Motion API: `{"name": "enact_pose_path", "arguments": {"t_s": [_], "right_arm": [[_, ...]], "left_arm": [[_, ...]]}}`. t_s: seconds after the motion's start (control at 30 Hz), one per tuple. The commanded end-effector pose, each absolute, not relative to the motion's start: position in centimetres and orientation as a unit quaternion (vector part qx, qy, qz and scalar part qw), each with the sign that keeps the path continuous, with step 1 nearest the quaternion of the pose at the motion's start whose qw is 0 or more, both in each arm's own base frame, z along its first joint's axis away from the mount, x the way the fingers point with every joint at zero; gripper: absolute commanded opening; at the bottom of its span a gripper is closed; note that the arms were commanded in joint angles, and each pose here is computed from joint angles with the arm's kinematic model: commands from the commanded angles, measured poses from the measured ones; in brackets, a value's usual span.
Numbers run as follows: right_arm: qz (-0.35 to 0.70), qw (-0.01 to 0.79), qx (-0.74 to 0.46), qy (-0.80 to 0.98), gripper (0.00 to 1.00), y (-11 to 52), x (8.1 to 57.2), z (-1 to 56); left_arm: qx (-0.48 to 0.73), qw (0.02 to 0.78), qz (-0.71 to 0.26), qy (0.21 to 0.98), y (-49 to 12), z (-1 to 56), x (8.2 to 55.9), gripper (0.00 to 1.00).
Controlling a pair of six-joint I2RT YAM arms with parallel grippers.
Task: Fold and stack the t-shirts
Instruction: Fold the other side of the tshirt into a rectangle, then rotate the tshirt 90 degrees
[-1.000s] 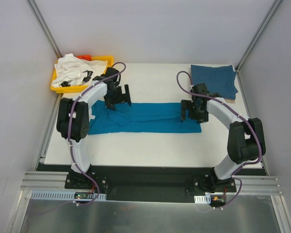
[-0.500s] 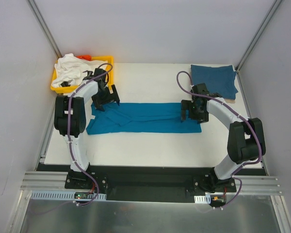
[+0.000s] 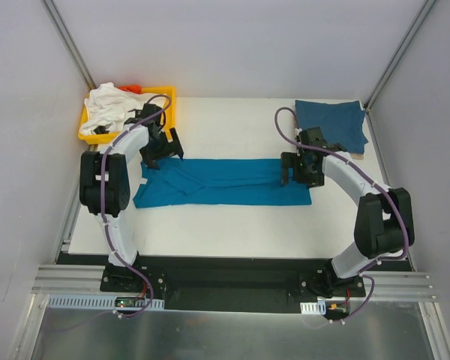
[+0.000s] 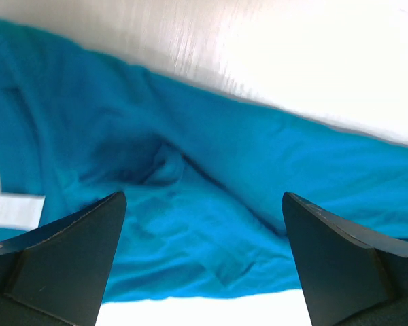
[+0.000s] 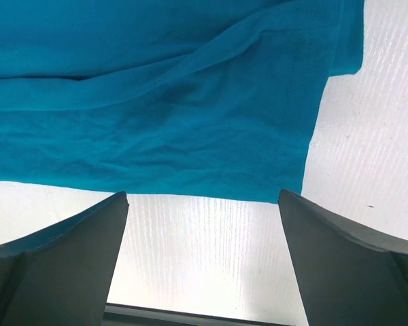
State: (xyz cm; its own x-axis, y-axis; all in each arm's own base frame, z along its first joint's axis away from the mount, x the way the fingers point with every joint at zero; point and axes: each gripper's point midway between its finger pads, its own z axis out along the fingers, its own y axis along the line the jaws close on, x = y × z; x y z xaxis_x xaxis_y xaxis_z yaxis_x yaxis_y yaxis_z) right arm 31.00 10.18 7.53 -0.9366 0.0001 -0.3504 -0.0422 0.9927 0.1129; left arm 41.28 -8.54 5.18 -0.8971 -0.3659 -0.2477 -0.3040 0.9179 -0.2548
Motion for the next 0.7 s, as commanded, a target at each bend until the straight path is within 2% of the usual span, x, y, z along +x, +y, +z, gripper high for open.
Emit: {"name": "enact_pose_path", "arguments": {"t_s": [0.0, 0.23, 0.4, 0.53, 0.67], "right_arm": [[0.085, 0.23, -0.032, 0.969, 0.96, 11.3, 32.8, 10.6], [0.142, 0.217, -0.089, 0.962, 0.96, 16.7, 32.2, 11.1], [0.271, 0.177, -0.122, 0.938, 0.96, 23.9, 30.1, 10.8], [0.28, 0.144, -0.135, 0.939, 0.96, 26.3, 29.9, 8.6], [0.274, 0.152, -0.135, 0.94, 0.96, 26.9, 31.5, 8.4]], "left_arm": [[-0.185, 0.219, -0.108, 0.952, -7.5, 11.5, 40.0, 0.99], [-0.188, 0.2, -0.152, 0.95, -9.5, 11.5, 35.8, 0.99], [-0.166, 0.186, -0.203, 0.947, -12.3, 11.1, 34.7, 0.99], [-0.145, 0.18, -0.284, 0.931, -15.2, 10.9, 34.9, 1.0], [-0.153, 0.163, -0.28, 0.934, -15.5, 9.3, 35.1, 0.99]]}}
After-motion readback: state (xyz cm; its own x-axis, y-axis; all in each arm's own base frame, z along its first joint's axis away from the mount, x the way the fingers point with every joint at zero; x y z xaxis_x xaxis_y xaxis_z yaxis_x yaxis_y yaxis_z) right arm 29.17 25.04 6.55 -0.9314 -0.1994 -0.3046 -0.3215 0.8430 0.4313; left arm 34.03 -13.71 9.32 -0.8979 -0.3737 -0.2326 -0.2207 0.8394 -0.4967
